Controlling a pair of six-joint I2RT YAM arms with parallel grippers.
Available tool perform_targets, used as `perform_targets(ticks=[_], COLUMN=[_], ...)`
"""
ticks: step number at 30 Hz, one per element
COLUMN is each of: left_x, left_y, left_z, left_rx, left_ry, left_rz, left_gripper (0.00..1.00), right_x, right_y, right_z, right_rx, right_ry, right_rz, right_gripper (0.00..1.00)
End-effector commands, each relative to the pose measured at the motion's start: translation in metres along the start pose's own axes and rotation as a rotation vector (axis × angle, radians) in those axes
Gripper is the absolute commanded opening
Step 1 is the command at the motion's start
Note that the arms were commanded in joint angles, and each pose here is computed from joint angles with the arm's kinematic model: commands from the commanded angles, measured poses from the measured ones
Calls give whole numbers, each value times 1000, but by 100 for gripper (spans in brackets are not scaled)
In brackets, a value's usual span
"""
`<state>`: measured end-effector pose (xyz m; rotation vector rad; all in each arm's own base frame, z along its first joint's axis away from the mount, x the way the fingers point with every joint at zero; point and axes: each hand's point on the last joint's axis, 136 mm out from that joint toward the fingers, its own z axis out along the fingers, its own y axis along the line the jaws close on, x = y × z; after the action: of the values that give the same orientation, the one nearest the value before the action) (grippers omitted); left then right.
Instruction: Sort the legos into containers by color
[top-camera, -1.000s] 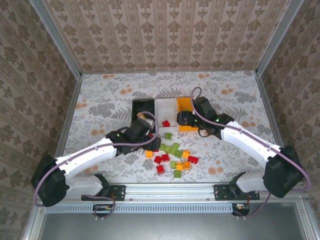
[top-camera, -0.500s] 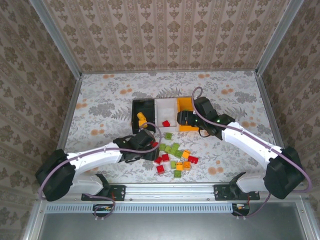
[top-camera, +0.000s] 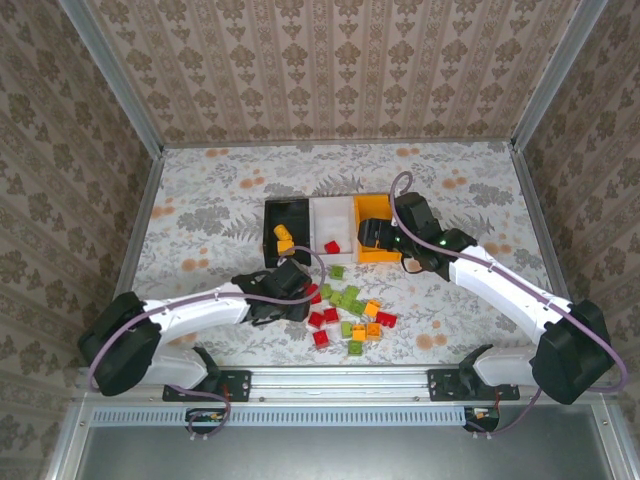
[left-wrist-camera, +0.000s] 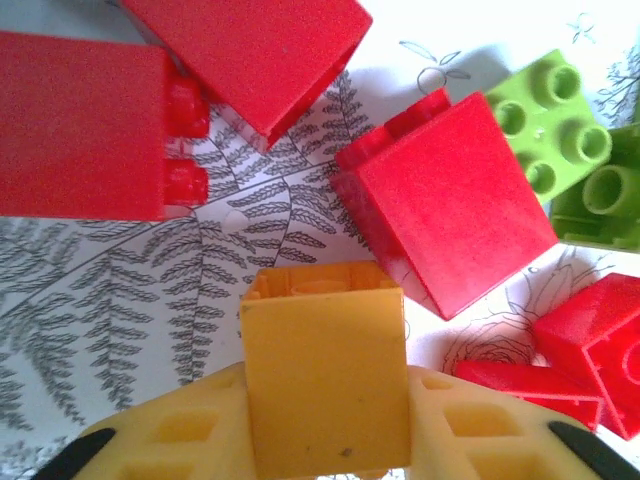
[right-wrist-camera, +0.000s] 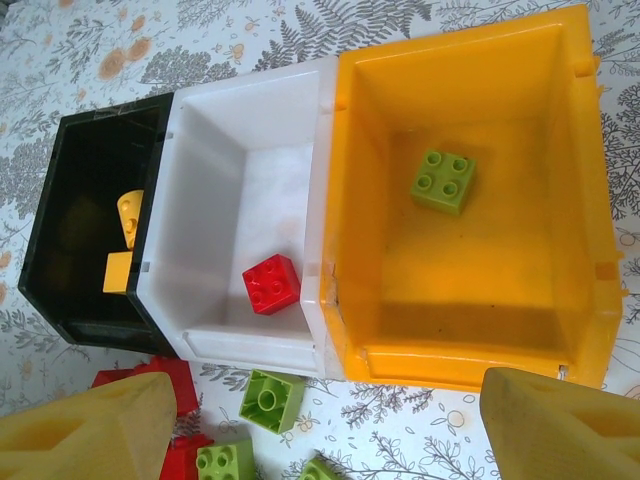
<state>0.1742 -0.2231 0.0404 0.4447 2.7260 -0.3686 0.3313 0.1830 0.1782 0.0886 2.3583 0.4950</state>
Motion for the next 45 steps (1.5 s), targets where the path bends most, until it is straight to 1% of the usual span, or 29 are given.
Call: perform_targets(ticks=[1, 5, 8, 11, 14, 16, 19, 20, 22, 24, 28, 29, 31, 32, 33, 36, 39, 42, 45], left_x=[-26, -77, -119, -156, -182, -192, -201, -203, -207, -213, -226, -228, -228, -226, -223, -205, -178, -149, -119], left_y=[4, 22, 36, 45, 51, 57, 66, 69, 70, 65, 45, 38, 25, 17, 9, -13, -25, -22, -9], left_z=[-30, -70, -83, -75, -57, -42, -23, -17, -12, -15, -44, -58, -82, -94, -106, -129, -139, -139, -133], left_rx=[-22, -21, -40, -39, -53, -70, -92, -99, -93, -66, 18, 42, 88, 111, 134, 175, 168, 126, 99], left_ry=[-86, -233, -295, -314, -295, -266, -232, -222, -216, -232, -313, -342, -393, -417, -438, -477, -498, -513, -513], left_rz=[5, -44, -67, -88, -98, -114, -139, -146, -158, -167, -171, -165, -150, -137, -123, -72, -22, -5, -30], left_gripper=[31, 30, 31, 31, 31, 32, 35, 38, 47, 62, 74, 76, 81, 94, 100, 100, 100, 100, 100], right_x=[-2, 0, 5, 10, 15, 20, 32, 36, 45, 54, 71, 77, 90, 98, 105, 120, 125, 116, 105], right_y=[-5, -7, -10, -14, -19, -22, -26, -28, -30, -33, -35, -33, -30, -28, -26, -16, 1, 22, 34], right_z=[-5, -5, -2, -1, -3, -5, -6, -6, -6, -7, -6, -6, -4, -2, 0, 7, 16, 23, 31], right_rx=[8, 12, 19, 32, 47, 54, 54, 54, 55, 56, 38, 25, 11, 6, 2, -21, -49, -69, -38], right_ry=[-15, -13, -4, 10, 29, 38, 66, 79, 107, 134, 190, 211, 255, 276, 296, 341, 344, 277, 200], right_rz=[16, 24, 33, 39, 35, 34, 31, 29, 23, 21, 17, 17, 8, -2, -16, -63, -86, -61, -20], right_gripper=[81, 81, 81, 81, 81, 81, 81, 81, 81, 81, 81, 81, 81, 81, 81, 81, 80, 81, 81])
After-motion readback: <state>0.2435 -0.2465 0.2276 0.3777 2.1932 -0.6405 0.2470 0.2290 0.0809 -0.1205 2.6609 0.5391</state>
